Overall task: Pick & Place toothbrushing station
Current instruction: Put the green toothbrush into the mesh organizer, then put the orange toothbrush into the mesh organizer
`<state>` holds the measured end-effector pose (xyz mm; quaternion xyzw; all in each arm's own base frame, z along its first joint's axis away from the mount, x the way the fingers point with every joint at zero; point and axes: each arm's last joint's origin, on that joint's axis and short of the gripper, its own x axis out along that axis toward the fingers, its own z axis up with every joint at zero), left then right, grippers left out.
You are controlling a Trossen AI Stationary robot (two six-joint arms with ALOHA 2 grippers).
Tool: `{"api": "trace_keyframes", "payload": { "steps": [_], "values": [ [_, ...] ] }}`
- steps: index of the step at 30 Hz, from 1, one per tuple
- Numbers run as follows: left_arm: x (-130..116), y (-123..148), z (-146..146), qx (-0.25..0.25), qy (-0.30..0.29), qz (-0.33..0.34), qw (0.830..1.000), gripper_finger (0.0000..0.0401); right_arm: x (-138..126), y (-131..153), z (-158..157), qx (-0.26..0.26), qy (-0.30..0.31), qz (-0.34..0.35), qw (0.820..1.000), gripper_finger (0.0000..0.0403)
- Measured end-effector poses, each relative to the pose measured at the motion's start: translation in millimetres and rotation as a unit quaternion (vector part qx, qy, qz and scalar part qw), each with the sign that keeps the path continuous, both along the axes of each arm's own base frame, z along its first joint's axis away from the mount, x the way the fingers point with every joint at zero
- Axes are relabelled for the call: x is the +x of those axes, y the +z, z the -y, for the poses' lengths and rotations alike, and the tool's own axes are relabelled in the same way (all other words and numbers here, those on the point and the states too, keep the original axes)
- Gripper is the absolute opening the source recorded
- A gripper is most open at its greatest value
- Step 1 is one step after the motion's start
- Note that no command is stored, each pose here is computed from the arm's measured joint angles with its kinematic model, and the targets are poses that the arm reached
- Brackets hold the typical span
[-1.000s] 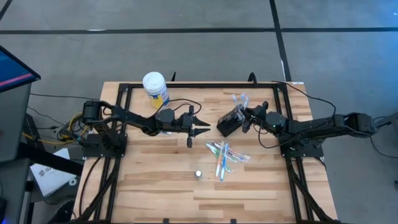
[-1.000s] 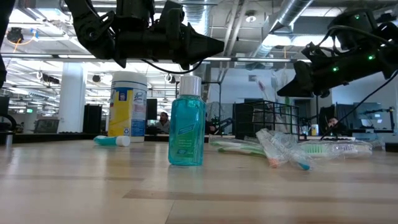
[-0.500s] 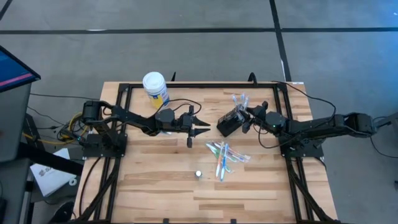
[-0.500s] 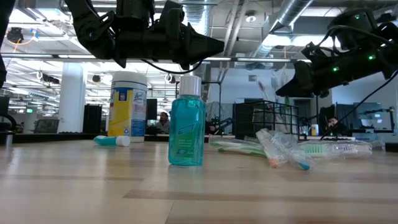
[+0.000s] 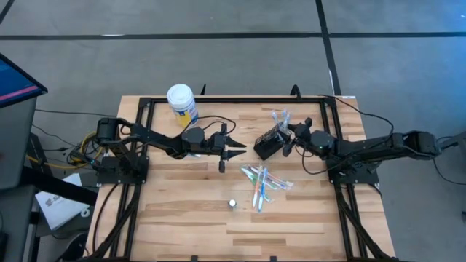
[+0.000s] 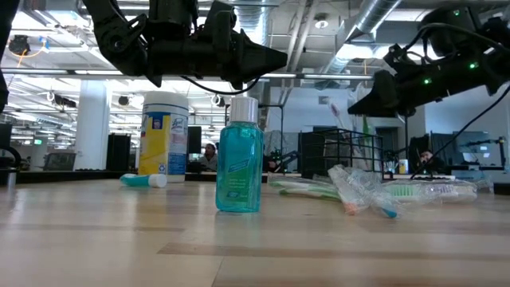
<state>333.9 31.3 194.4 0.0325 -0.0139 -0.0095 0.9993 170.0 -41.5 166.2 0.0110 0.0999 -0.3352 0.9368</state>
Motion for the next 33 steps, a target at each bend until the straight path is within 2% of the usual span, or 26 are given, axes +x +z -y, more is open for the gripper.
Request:
{"api": "trace_keyframes", "payload": {
  "steps": [12, 24, 33],
  "values": [
    [0.0, -0.1, 0.1, 0.000, 0.000, -0.001, 1.000, 0.0076, 5.4, 9.4, 1.0, -0.016, 0.003, -0.014, 1.000, 0.0157],
    [0.0, -0.3, 0.0, 0.000, 0.000, -0.001, 1.000, 0.0076, 4.6, 6.4, 1.1, -0.014, 0.000, -0.031, 0.999, 0.0175],
    [0.0, -0.4, 0.0, 0.000, 0.000, -0.002, 1.000, 0.0076, -8.8, 15.7, -1.2, -0.001, -0.003, -0.019, 1.000, 0.0180]
  ]
}}
